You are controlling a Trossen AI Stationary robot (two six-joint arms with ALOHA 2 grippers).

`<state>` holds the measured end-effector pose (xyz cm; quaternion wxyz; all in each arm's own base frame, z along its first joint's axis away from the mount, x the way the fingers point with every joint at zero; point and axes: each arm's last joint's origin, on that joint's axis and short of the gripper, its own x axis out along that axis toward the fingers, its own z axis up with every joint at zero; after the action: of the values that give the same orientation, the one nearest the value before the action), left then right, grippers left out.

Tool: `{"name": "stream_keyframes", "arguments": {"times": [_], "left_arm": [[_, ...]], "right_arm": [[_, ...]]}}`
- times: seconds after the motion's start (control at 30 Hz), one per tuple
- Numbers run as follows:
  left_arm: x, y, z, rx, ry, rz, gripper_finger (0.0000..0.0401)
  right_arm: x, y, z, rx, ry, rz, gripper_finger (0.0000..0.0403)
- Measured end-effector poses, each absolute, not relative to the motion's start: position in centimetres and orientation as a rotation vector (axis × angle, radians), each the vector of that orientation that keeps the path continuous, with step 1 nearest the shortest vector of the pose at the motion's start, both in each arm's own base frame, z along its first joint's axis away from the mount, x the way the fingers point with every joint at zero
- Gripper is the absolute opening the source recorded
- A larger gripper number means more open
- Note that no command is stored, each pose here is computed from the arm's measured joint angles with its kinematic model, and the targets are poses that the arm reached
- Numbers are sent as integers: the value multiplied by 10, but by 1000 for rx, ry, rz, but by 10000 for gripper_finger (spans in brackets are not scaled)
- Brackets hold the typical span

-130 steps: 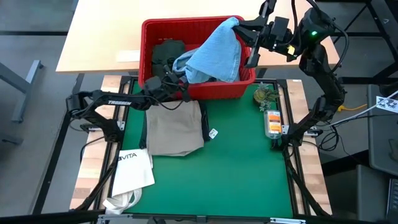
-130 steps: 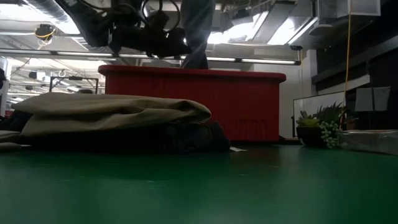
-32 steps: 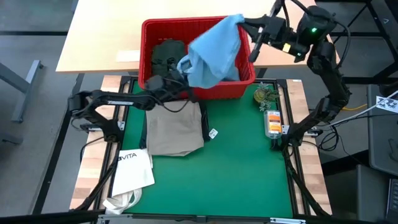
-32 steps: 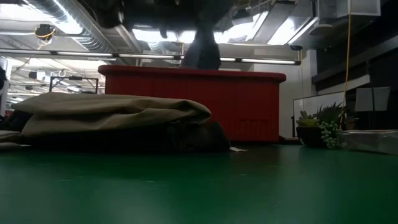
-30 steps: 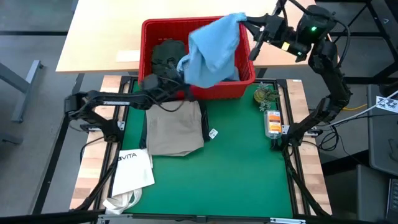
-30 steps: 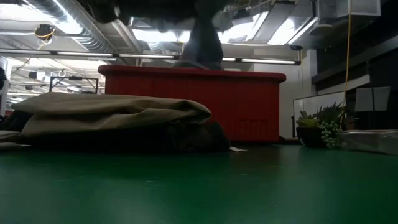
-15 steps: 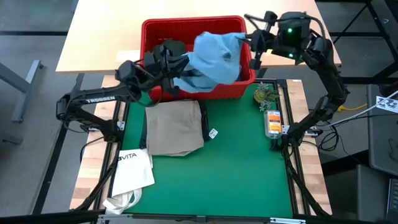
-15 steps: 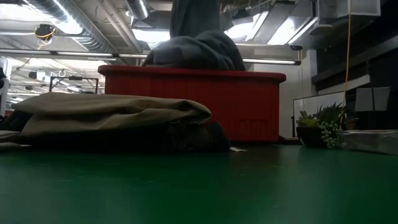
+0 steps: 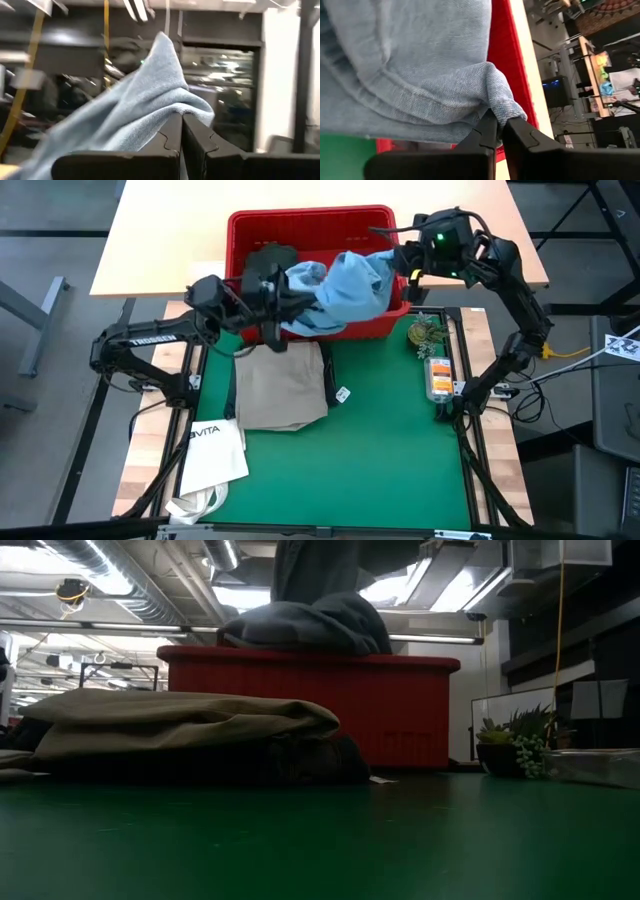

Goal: Fold Laundry from Bin
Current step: Fold the light blue pants

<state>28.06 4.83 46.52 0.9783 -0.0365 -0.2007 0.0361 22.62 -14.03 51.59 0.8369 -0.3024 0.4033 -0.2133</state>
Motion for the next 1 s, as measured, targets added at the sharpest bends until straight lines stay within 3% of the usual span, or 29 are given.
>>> {"name": "stream_keyframes", "arguments": {"times": [0.43, 0.67, 1.0], "left_arm": [[294, -17, 425, -208, 42, -230, 0], [286, -51, 399, -206, 331, -318, 0], [279, -102, 357, -220, 693, -302, 0]], "right_arm": [[229, -143, 508, -628, 930, -441, 150], [229, -143, 507, -627, 932, -443, 158], [229, -143, 507, -626, 933, -441, 157]]}}
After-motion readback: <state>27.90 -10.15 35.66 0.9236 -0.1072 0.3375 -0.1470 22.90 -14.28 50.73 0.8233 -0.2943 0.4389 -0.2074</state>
